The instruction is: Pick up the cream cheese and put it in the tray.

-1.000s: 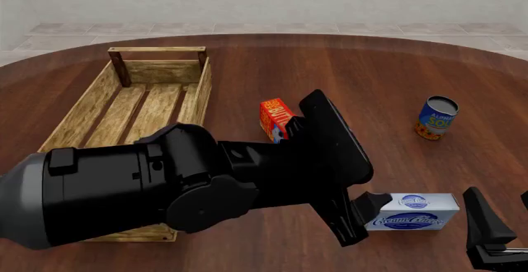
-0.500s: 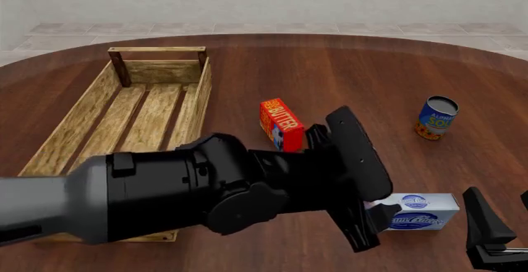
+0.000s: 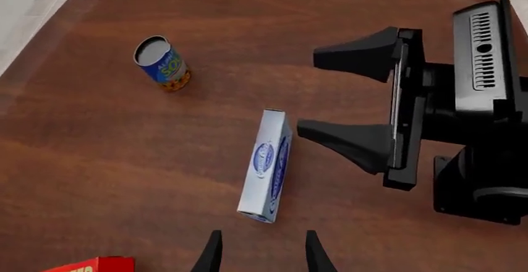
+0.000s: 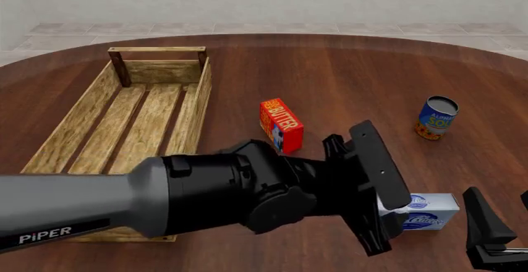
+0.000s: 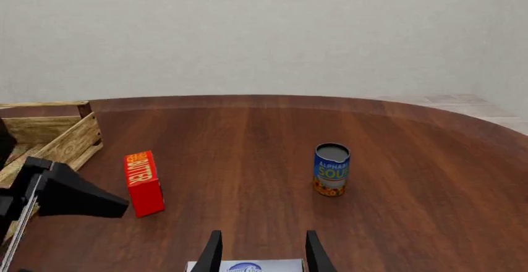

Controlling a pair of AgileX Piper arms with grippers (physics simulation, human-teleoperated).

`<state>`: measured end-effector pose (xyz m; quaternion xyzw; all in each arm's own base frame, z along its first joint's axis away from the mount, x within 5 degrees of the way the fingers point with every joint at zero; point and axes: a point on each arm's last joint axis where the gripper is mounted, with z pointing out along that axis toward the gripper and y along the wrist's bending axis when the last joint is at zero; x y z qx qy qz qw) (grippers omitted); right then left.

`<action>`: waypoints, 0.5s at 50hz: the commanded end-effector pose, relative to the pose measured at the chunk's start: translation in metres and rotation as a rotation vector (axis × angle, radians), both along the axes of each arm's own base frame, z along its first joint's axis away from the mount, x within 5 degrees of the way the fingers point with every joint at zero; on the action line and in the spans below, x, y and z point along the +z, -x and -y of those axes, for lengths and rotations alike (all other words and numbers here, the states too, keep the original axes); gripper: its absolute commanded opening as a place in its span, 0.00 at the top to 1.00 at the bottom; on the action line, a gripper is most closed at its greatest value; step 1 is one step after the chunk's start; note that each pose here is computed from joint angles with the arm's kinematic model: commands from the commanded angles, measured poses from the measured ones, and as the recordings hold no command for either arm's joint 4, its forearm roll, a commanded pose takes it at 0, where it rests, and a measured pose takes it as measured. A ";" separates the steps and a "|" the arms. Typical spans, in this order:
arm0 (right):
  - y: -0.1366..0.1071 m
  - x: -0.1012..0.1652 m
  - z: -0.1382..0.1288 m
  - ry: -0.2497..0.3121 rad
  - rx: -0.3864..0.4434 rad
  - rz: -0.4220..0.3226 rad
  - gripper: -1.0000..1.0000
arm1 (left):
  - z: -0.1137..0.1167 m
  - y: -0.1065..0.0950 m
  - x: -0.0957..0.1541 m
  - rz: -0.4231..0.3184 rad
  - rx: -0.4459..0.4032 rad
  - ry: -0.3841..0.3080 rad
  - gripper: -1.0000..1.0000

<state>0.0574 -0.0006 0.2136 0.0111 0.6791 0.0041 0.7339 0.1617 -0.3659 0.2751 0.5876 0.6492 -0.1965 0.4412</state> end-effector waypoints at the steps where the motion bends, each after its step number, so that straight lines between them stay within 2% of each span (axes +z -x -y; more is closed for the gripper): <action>1: 0.000 0.000 0.000 -0.001 0.001 -0.001 0.00 | 0.010 -0.002 -0.015 -0.012 -0.011 -0.043 0.00; 25: 0.000 0.000 0.000 -0.003 0.001 -0.002 0.00 | 0.023 -0.017 -0.022 -0.014 -0.006 -0.101 0.00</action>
